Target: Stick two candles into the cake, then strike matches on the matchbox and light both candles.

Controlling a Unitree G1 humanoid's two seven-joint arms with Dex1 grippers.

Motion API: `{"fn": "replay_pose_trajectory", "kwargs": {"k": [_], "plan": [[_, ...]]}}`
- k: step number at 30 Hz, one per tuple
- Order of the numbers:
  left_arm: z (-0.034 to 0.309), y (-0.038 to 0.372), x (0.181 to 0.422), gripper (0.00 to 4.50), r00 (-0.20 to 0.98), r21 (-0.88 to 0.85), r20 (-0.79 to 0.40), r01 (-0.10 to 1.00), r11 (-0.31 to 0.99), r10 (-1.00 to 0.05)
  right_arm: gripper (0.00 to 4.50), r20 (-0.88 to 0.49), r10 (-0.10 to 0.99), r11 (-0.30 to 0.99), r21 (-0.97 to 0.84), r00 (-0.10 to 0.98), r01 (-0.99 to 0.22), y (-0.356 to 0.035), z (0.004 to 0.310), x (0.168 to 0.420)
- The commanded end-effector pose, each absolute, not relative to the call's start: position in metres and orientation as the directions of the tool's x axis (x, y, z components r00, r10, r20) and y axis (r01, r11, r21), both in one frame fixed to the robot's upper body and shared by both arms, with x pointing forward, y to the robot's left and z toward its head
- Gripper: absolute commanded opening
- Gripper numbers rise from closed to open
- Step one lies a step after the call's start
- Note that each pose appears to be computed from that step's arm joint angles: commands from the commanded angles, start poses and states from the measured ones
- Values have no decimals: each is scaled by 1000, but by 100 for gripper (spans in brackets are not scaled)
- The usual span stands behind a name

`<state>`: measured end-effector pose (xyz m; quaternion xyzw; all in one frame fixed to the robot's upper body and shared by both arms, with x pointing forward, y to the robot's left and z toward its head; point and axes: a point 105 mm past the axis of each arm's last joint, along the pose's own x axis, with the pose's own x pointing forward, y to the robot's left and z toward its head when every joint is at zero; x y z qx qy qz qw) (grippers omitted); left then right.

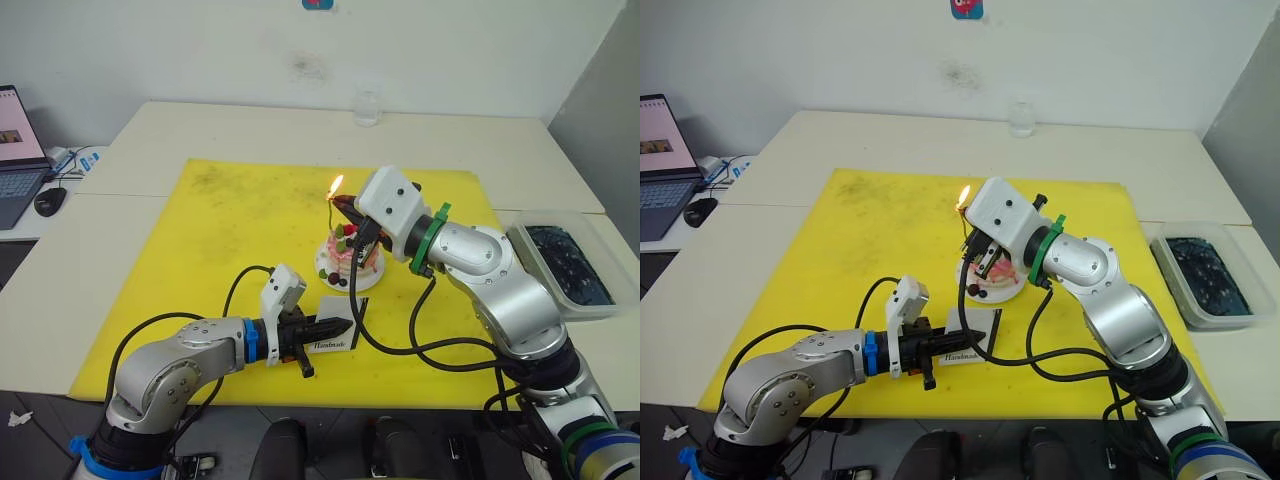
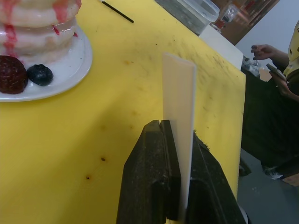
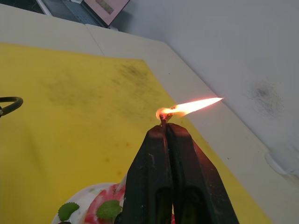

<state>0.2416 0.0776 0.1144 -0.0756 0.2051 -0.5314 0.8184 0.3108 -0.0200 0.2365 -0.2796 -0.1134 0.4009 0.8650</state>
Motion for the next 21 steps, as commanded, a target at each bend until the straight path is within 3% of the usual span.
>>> {"fn": "replay_pose_trajectory", "kwargs": {"k": [1,13,21], "plan": [[124,74,241,0,344,-305,-226,864,401,-912,1,20,771,517,-601,636,-609,-17,249,302],[124,72,242,0,341,-305,-222,865,398,-913,1,-21,780,496,-589,626,-637,-17,239,298],[124,71,241,0,339,-311,-219,864,395,-915,1,-76,784,473,-569,616,-672,-34,227,281]]}}
